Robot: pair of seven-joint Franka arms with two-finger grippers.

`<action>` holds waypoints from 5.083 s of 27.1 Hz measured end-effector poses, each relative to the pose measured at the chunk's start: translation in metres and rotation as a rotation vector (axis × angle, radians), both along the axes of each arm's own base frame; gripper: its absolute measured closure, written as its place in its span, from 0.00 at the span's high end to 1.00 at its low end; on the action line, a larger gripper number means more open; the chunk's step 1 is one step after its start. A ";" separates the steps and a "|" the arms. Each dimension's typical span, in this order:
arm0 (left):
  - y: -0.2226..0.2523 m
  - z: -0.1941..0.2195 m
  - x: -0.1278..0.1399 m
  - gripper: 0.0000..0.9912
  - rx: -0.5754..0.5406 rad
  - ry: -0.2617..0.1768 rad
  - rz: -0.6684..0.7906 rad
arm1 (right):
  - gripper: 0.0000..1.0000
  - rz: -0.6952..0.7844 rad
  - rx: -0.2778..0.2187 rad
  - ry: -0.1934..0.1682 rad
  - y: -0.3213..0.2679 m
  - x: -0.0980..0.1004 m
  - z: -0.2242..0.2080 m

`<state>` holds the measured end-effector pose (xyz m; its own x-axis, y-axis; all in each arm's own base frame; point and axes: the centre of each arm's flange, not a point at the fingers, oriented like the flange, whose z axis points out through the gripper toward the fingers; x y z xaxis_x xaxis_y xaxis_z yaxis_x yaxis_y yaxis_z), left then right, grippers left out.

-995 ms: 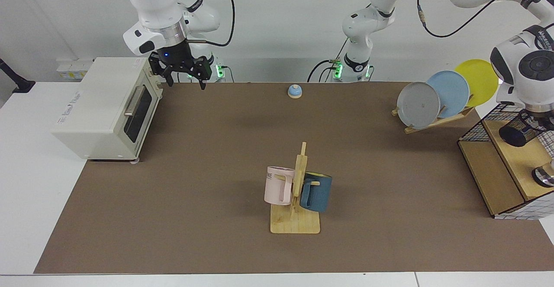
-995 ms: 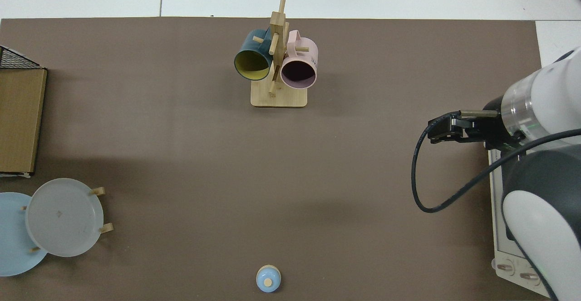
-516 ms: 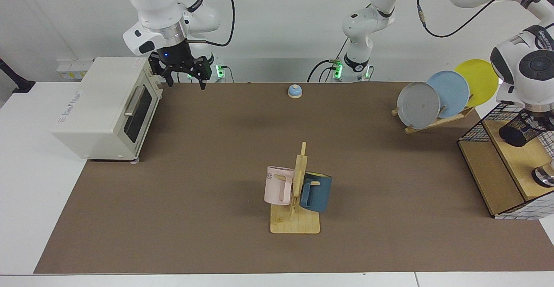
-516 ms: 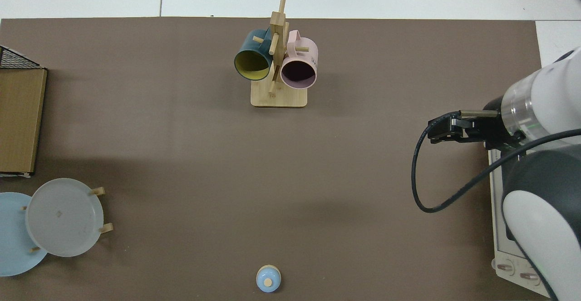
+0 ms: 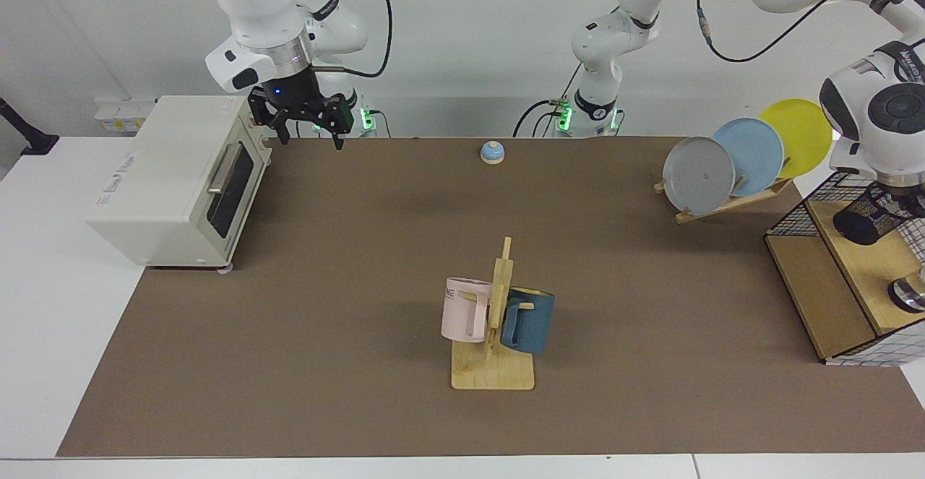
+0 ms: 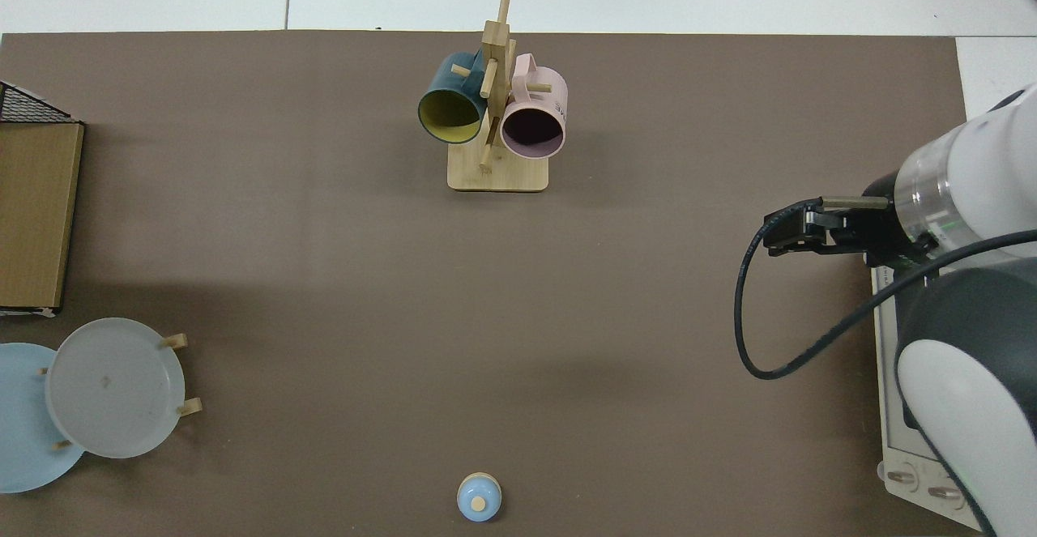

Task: Put markers into pen holder

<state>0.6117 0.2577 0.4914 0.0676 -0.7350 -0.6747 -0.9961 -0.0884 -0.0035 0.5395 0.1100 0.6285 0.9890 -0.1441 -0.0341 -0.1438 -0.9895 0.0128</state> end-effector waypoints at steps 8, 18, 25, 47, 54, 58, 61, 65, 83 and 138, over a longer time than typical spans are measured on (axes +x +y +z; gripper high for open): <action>-0.001 -0.001 0.000 0.38 -0.017 -0.004 0.006 | 1.00 0.000 0.000 0.000 0.000 0.000 0.000; 0.002 0.009 -0.005 0.38 -0.010 -0.001 0.025 | 1.00 0.000 0.000 0.000 0.000 0.000 0.000; -0.002 0.038 -0.012 0.38 -0.011 -0.036 0.033 | 1.00 0.000 0.000 0.000 0.000 0.000 0.000; -0.061 0.122 -0.028 1.00 -0.244 -0.261 0.126 | 1.00 0.000 0.000 0.000 0.000 0.000 0.000; -0.116 0.138 -0.036 1.00 -0.354 -0.352 0.335 | 1.00 0.000 0.000 0.000 0.000 0.000 0.000; -0.153 0.142 -0.044 1.00 -0.423 -0.380 0.488 | 1.00 0.000 0.000 0.000 0.000 0.000 0.000; -0.176 0.143 -0.050 1.00 -0.488 -0.382 0.600 | 1.00 0.000 0.000 0.000 0.000 0.000 0.000; -0.205 0.144 -0.057 1.00 -0.518 -0.376 0.705 | 1.00 0.000 0.000 0.000 0.000 0.000 0.000; -0.301 0.176 -0.090 1.00 -0.591 -0.431 0.967 | 1.00 0.000 0.000 0.000 0.000 0.000 0.000; -0.278 0.188 -0.069 1.00 -0.600 -0.467 1.103 | 1.00 0.000 0.000 0.000 0.000 0.000 0.000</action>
<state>0.5432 -0.0205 0.6794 0.9473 -0.3197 -0.0204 -0.3198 -0.9475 0.0003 0.5395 0.1100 0.6285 0.9890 -0.1442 -0.0341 -0.1438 -0.9895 0.0128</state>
